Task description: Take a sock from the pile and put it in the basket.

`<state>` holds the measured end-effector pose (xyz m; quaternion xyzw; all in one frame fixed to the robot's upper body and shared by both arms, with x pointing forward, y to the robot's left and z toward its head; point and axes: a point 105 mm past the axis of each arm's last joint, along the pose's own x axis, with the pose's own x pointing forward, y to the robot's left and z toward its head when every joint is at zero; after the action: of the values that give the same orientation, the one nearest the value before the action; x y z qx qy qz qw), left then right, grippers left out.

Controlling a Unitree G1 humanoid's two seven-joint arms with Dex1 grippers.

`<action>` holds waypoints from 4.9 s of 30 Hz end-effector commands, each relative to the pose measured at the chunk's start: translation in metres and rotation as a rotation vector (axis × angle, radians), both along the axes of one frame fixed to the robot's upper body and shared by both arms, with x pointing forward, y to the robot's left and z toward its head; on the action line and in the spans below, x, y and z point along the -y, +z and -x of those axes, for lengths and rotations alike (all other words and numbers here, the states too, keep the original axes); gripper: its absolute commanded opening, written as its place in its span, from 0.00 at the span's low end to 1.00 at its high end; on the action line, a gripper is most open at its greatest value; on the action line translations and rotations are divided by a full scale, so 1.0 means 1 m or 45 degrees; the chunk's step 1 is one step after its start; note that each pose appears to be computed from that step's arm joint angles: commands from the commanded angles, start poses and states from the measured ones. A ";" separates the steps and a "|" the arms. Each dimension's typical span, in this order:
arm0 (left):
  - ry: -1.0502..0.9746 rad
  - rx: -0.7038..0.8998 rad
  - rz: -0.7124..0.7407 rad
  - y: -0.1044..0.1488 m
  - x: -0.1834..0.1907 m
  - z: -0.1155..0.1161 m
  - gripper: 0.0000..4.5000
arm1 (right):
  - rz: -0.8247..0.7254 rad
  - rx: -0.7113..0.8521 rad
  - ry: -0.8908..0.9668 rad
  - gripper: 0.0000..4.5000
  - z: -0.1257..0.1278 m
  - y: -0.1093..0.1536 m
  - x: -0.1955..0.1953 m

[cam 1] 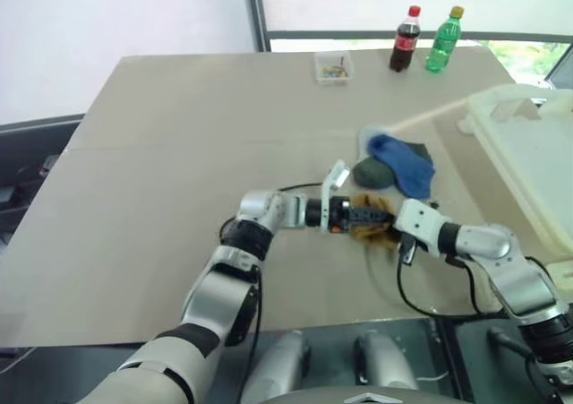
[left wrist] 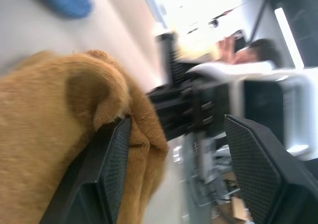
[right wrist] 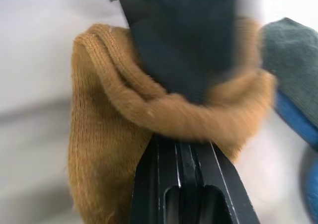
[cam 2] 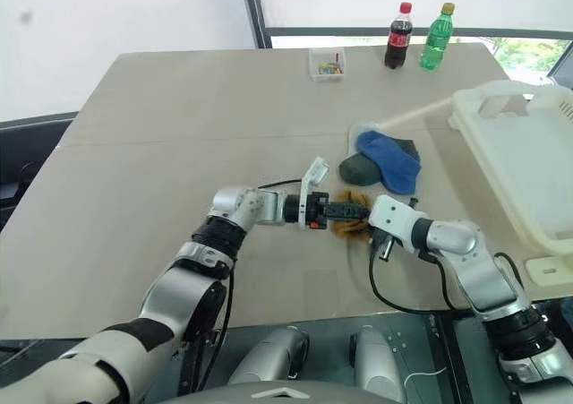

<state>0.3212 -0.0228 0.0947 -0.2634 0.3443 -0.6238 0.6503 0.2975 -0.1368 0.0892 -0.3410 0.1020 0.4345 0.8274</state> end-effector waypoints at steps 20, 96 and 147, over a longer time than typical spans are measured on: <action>-0.243 0.518 -0.102 -0.007 -0.002 0.027 0.69 | -0.422 0.026 -0.055 0.00 0.006 0.057 -0.008; 0.369 1.172 -0.078 0.053 -0.090 0.027 0.70 | -0.814 -0.416 -0.456 0.01 0.007 0.029 0.002; 0.778 1.424 -0.119 0.094 -0.113 -0.011 0.70 | -1.215 0.235 -1.201 0.99 -0.037 0.161 0.215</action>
<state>0.3300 0.0813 0.1756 0.0288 -0.0651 -0.4567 0.8868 0.3446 -0.3743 0.2071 0.1933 0.0322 -0.0553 0.9791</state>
